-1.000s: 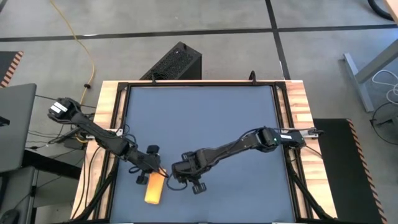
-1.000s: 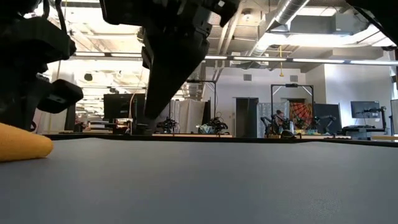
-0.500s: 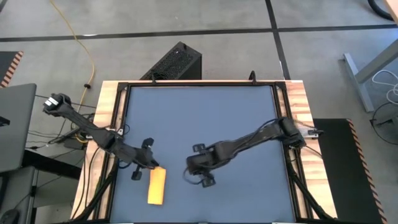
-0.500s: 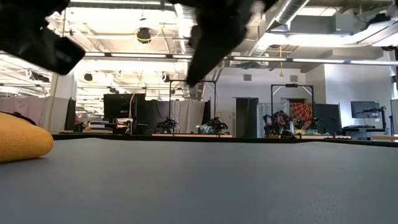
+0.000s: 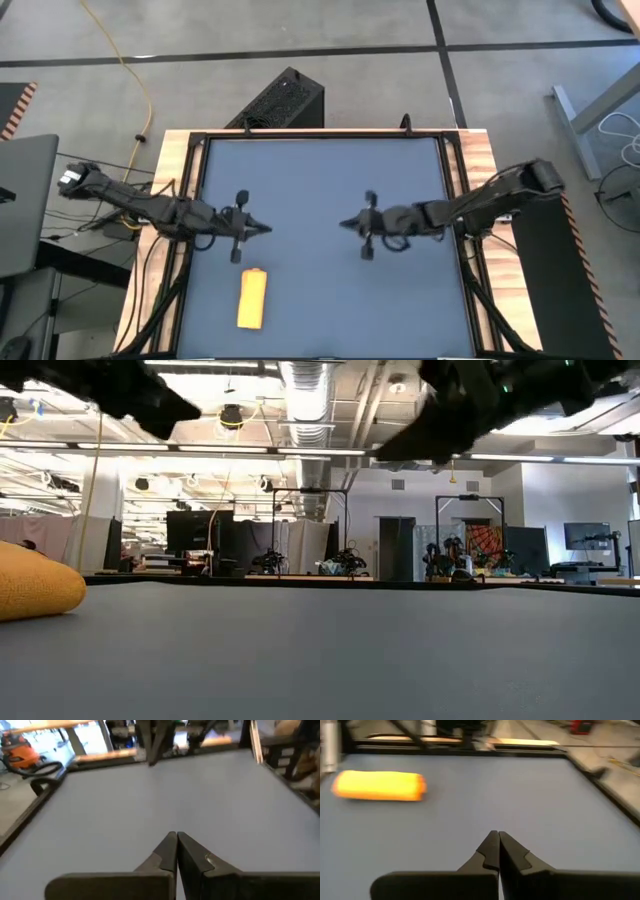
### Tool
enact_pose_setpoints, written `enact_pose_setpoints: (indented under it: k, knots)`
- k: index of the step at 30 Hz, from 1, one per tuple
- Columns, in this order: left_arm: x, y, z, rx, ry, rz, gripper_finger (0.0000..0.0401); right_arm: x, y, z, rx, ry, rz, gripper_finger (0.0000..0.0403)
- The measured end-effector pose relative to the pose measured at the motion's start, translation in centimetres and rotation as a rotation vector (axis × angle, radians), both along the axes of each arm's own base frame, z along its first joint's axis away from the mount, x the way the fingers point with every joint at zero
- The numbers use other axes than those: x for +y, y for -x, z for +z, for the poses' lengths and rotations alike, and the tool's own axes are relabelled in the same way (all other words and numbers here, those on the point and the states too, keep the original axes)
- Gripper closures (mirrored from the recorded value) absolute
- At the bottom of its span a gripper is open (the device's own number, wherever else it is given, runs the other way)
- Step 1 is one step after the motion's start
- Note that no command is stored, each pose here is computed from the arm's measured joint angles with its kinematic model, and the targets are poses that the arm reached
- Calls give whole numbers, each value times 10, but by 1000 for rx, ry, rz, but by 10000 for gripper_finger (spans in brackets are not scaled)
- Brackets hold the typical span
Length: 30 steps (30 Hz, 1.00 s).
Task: Roll towel
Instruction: Return to Home Position
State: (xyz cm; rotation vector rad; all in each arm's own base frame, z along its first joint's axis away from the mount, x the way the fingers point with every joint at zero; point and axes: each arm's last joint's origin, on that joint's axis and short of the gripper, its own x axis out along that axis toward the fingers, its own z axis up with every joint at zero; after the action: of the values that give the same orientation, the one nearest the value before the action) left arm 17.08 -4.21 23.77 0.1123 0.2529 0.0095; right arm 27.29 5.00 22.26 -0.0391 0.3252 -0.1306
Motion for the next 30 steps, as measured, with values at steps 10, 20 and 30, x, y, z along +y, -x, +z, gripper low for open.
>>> enact_pose_setpoints:
  k: [10, 20, 30]
  knots:
    - [28, 18, -10, -47, 40, 4, 401, -39, 84, -11, -162, -53, -70, 383]
    - [49, 38, -62, -182, 61, 24, 401, -76, 130, -58, -348, -174, -171, 384]
    - [68, 47, -79, -152, 114, 11, 401, -87, 136, -81, -155, -242, -192, 379]
